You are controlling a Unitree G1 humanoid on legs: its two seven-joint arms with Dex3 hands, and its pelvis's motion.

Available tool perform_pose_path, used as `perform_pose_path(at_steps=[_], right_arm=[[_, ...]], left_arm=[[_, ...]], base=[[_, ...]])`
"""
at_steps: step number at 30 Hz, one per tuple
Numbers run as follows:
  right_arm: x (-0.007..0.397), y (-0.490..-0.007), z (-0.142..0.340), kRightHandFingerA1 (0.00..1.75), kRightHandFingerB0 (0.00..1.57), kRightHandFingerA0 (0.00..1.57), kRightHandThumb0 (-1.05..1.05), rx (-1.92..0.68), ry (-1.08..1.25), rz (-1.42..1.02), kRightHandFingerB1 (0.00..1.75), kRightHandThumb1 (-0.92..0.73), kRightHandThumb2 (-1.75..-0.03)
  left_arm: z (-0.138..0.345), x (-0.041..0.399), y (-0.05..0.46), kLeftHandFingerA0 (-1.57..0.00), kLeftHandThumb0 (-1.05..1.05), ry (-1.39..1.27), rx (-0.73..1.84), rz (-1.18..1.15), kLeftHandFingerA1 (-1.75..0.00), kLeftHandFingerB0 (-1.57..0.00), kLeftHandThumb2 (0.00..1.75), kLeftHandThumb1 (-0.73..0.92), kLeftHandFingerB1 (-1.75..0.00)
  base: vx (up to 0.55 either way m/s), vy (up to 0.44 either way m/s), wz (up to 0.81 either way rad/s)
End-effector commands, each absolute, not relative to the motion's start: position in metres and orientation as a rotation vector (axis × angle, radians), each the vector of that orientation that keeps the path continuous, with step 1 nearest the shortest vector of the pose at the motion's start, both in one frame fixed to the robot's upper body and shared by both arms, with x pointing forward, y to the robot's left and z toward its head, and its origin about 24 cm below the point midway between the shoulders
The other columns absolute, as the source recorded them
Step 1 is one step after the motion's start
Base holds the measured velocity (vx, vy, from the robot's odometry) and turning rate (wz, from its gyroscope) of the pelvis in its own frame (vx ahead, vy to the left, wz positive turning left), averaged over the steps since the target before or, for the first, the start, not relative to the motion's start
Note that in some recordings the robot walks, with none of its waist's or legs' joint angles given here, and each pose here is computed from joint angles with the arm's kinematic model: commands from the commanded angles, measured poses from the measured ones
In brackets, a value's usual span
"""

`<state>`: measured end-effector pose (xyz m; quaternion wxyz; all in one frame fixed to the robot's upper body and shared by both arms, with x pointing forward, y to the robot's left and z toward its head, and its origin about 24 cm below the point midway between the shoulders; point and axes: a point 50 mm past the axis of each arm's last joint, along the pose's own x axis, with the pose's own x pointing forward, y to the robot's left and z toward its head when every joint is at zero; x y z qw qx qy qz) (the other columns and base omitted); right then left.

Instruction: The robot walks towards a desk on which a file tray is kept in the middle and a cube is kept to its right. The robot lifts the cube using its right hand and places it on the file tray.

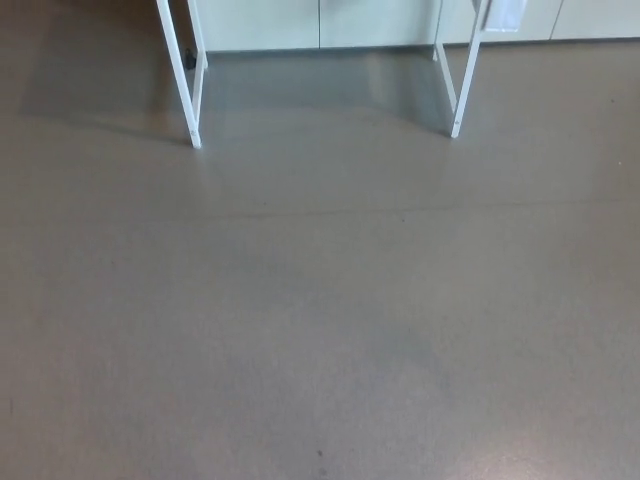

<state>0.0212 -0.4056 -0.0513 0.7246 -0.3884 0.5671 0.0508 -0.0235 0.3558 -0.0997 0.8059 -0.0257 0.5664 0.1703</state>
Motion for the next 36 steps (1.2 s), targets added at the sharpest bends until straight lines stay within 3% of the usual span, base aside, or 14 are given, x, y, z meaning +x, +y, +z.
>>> perform_pose_path(at_steps=[1,2,6,7,14,17,18,20,23,24,29,34,35,36], right_arm=[[0.025,-0.408,-0.049,0.43,0.00,0.00,-0.90,-0.848,1.232,0.122,0.30,-0.60,-1.06],[0.026,-0.408,-0.048,0.46,0.00,0.01,-0.98,-0.831,1.233,0.120,0.33,-0.80,-0.66],[0.029,-0.411,-0.043,0.52,0.00,0.00,-0.99,-0.836,1.275,0.163,0.27,-0.86,-0.66],[0.029,-0.410,-0.043,0.36,0.00,0.06,-1.04,-0.865,1.248,0.173,0.20,-0.72,-1.12],[0.031,-0.410,-0.045,0.24,0.02,0.09,-0.96,-0.745,1.273,0.108,0.26,-0.65,-1.04],[0.033,-0.410,-0.044,0.52,0.00,0.02,-0.99,-0.833,1.281,0.170,0.19,-0.87,-0.66],[0.034,-0.409,-0.044,0.44,0.00,0.07,-1.05,-0.885,1.279,0.193,0.21,-0.72,-1.11],[0.036,-0.410,-0.043,0.38,0.00,0.00,-1.05,-0.862,1.293,0.185,0.21,-0.72,-1.11],[0.038,-0.408,-0.046,0.50,0.00,0.03,-0.99,-0.903,1.269,0.176,0.23,-0.87,-0.66],[0.037,-0.408,-0.045,0.50,0.00,0.04,-0.97,-0.895,1.253,0.199,0.19,-0.88,-0.67],[0.037,-0.410,-0.048,0.22,0.02,0.09,-0.96,-0.721,1.253,0.091,0.27,-0.65,-1.04],[0.042,-0.407,-0.037,0.37,0.00,0.05,-1.05,-0.868,1.246,0.187,0.23,-0.74,-1.14],[0.041,-0.407,-0.041,0.41,0.01,0.00,-0.99,-0.833,1.245,0.136,0.34,-0.79,-0.66],[0.041,-0.407,-0.043,0.31,0.01,0.07,-0.98,-0.821,1.262,0.131,0.26,-0.67,-1.09]], left_arm=[[-0.099,-0.025,0.357,0.00,-0.78,1.254,-0.045,0.375,-0.37,0.00,1.00,0.62,-0.31],[-0.099,-0.025,0.358,0.00,-0.81,1.246,-0.054,0.369,-0.32,0.00,1.00,0.65,-0.26],[-0.100,-0.024,0.360,0.00,-0.80,1.241,-0.080,0.378,-0.33,0.00,0.99,0.64,-0.24],[-0.099,-0.023,0.360,0.00,-0.76,1.240,-0.049,0.356,-0.40,0.00,1.04,0.67,-0.29],[-0.096,-0.017,0.359,-0.05,-0.73,1.260,0.014,0.334,-0.37,-0.04,0.67,0.84,-0.26],[-0.096,-0.017,0.359,0.00,-0.75,1.245,-0.050,0.358,-0.41,0.00,1.00,0.62,-0.30],[-0.096,-0.017,0.358,-0.05,-0.71,1.249,-0.020,0.351,-0.37,-0.04,0.66,0.83,-0.26],[-0.096,-0.015,0.359,-0.06,-0.73,1.252,0.011,0.334,-0.43,-0.06,0.65,0.80,-0.29],[-0.099,-0.012,0.360,-0.03,-0.74,1.256,0.007,0.350,-0.43,-0.02,0.99,0.64,-0.33],[-0.098,-0.012,0.360,-0.05,-0.72,1.255,0.026,0.331,-0.38,-0.02,0.64,0.84,-0.30],[-0.099,-0.011,0.360,-0.08,-0.75,1.267,0.031,0.374,-0.44,-0.09,0.65,0.81,-0.30],[-0.098,-0.007,0.362,-0.04,-0.73,1.257,0.082,0.339,-0.50,-0.03,1.01,0.63,-0.38],[-0.097,-0.007,0.362,-0.10,-0.77,1.254,0.055,0.350,-0.52,-0.02,0.90,0.66,-0.29],[-0.097,-0.007,0.362,-0.08,-0.75,1.251,0.012,0.373,-0.45,-0.07,0.64,0.80,-0.27]], base=[[0.00,0.000,0.00],[0.05,0.038,-0.11],[0.04,0.155,-0.03],[0.10,0.250,-0.19],[0.23,0.391,-0.15],[0.18,0.107,0.02],[0.17,0.043,0.05],[0.18,-0.028,0.13],[0.17,-0.118,0.08],[0.23,-0.190,0.11],[0.32,-0.204,0.11],[0.26,-0.094,-0.01],[0.24,-0.007,-0.07],[0.25,0.034,-0.17]])
